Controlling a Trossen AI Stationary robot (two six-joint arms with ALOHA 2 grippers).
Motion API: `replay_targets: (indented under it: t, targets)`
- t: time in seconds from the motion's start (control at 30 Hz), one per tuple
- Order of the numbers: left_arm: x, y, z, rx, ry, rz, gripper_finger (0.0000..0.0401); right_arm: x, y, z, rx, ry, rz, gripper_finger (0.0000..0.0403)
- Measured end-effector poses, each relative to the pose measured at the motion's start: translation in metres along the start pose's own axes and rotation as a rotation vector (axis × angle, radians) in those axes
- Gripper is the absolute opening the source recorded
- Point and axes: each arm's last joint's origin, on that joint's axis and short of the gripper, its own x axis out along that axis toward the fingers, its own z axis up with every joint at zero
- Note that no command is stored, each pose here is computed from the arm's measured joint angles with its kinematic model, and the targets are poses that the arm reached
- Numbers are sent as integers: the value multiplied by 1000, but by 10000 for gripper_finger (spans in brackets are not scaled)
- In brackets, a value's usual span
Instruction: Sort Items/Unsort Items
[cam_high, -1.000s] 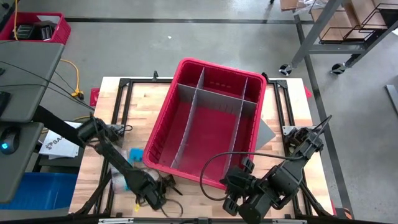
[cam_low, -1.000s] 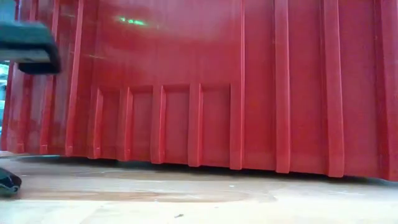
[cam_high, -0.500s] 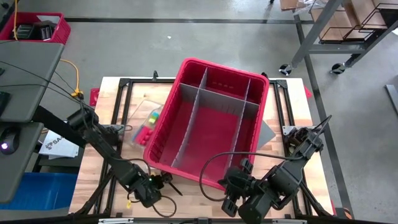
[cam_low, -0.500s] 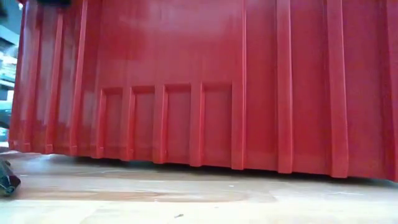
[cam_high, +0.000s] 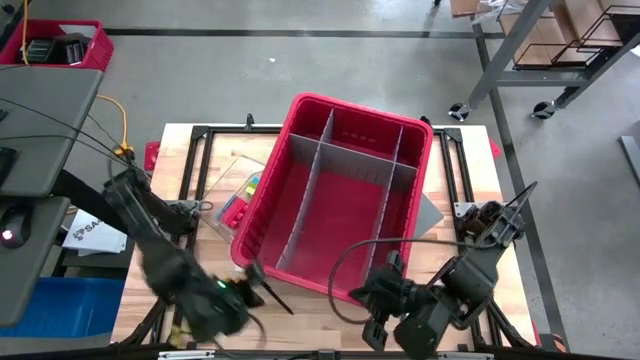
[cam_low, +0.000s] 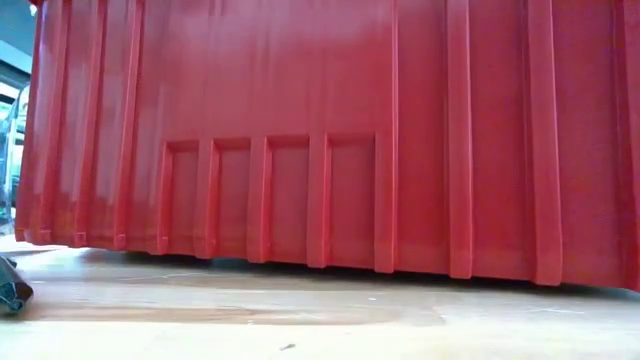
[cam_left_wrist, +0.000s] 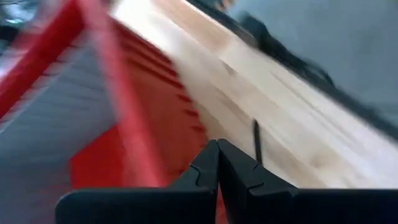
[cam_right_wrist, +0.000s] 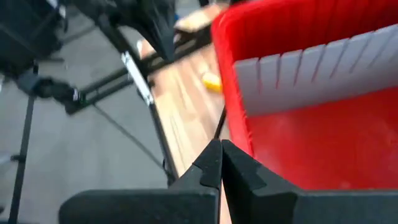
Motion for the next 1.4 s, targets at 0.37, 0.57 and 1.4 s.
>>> replay_targets:
  t: [0.37,0.57,1.4]
  targets:
    - [-138,74,-72,-521,-262,325,0,-11,-38,28,165,-114,-177,0]
    - [-143,106,-100,-698,-243,465,0,3,-82,51,169,-50,-350,24]
    - [-49,262,-173,-1117,-253,444,0,-92,-438,174,268,139,-870,227]
